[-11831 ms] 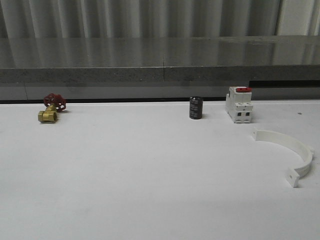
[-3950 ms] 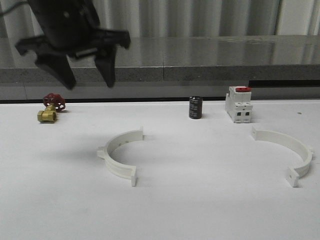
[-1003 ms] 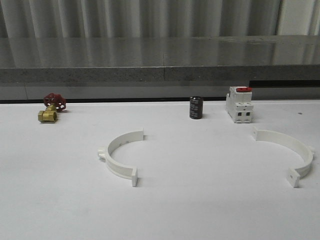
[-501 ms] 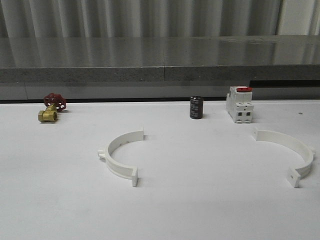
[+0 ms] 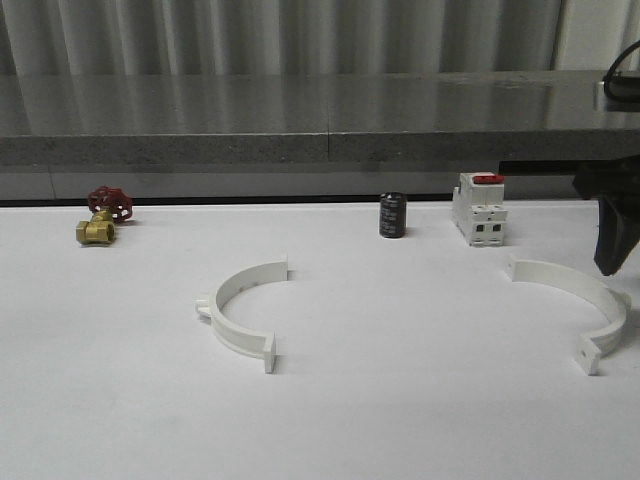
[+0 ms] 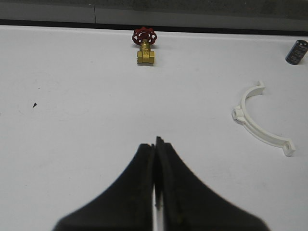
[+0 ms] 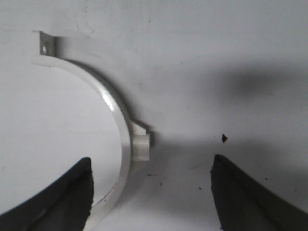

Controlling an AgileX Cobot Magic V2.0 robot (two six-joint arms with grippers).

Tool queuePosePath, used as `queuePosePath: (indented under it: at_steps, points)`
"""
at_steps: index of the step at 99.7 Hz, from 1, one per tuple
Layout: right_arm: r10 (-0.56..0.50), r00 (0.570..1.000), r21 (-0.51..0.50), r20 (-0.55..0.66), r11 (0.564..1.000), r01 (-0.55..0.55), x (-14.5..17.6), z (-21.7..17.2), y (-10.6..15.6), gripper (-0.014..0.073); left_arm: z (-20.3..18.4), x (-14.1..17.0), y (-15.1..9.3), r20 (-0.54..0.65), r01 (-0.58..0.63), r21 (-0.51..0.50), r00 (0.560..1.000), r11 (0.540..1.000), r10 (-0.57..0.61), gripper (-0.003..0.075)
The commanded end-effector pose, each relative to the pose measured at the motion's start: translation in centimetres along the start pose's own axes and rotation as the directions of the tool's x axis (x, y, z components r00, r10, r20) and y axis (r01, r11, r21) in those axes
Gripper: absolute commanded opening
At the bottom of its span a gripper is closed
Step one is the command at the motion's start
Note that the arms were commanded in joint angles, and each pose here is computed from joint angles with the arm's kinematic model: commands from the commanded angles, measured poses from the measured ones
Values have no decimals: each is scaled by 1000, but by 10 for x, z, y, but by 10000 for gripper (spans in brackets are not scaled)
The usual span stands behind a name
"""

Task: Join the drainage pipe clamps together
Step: 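Lower the right gripper and grasp the second clamp half's end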

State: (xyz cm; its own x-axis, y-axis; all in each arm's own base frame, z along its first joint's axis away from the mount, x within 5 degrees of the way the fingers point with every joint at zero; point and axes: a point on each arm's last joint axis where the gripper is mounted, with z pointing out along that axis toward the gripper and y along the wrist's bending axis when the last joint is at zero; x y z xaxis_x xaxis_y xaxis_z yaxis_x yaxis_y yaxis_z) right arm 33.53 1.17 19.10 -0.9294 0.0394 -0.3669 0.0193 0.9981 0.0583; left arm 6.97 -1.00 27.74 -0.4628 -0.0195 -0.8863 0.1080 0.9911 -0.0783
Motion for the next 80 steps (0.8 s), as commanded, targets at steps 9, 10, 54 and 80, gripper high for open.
queuePosePath:
  at_steps: [9,10,54,80]
  points:
    - [-1,998,-5,65,1000,1,-15,-2,0,520,-4,-14,-2,94,18,15,995,1000,-20,-21]
    - [-3,998,-5,63,1000,3,-15,-2,1,520,-4,-14,-2,94,18,15,995,1000,-20,-21]
    - [-37,999,-11,28,999,38,-12,18,9,407,-4,-14,-2,94,18,15,995,1000,-20,-21]
    - [-38,999,-11,21,999,38,-12,18,9,253,-4,-14,-2,94,18,15,995,1000,-20,-21]
